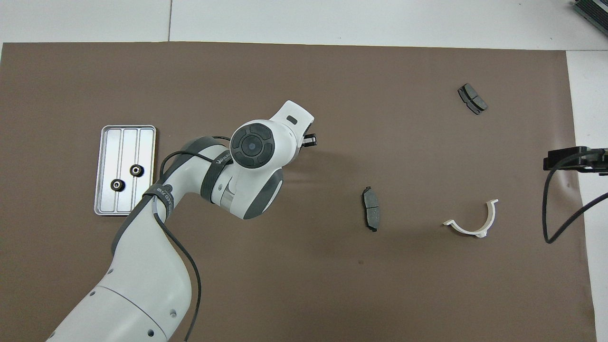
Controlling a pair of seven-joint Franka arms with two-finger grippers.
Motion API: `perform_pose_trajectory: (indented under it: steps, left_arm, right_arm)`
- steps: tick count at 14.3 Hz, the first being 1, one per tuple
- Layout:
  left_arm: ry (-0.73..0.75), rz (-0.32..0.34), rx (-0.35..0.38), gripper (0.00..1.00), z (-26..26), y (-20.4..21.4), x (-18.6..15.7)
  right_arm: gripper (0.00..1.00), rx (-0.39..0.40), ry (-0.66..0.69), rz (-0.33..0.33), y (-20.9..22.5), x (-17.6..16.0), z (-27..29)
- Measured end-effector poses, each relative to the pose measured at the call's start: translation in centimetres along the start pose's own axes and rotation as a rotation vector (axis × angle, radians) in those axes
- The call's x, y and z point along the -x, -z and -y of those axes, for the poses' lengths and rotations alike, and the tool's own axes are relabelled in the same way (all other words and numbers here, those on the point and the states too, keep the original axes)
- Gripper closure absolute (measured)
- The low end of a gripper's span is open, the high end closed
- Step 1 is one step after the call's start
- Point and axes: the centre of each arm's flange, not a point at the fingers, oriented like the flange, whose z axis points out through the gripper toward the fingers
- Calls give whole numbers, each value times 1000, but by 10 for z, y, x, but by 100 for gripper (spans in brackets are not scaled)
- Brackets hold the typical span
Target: Place bearing gear from tray to pile
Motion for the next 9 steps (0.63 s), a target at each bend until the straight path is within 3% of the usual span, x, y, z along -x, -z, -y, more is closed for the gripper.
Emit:
perform_pose_trajectory:
  steps: [4,6,9]
  left_arm:
    - [-32,20,-18,76,-13,-22,15]
    - [-30,27,-27,59,-15,-19,10]
    - [-18,34,-47,26,-14,-3,-5]
  right_arm:
    - [0,-5,-26,1,0,0,1]
    - [0,-49,-30,12,-4,1,6]
    - [0,-66,-19,10,-6,1,15]
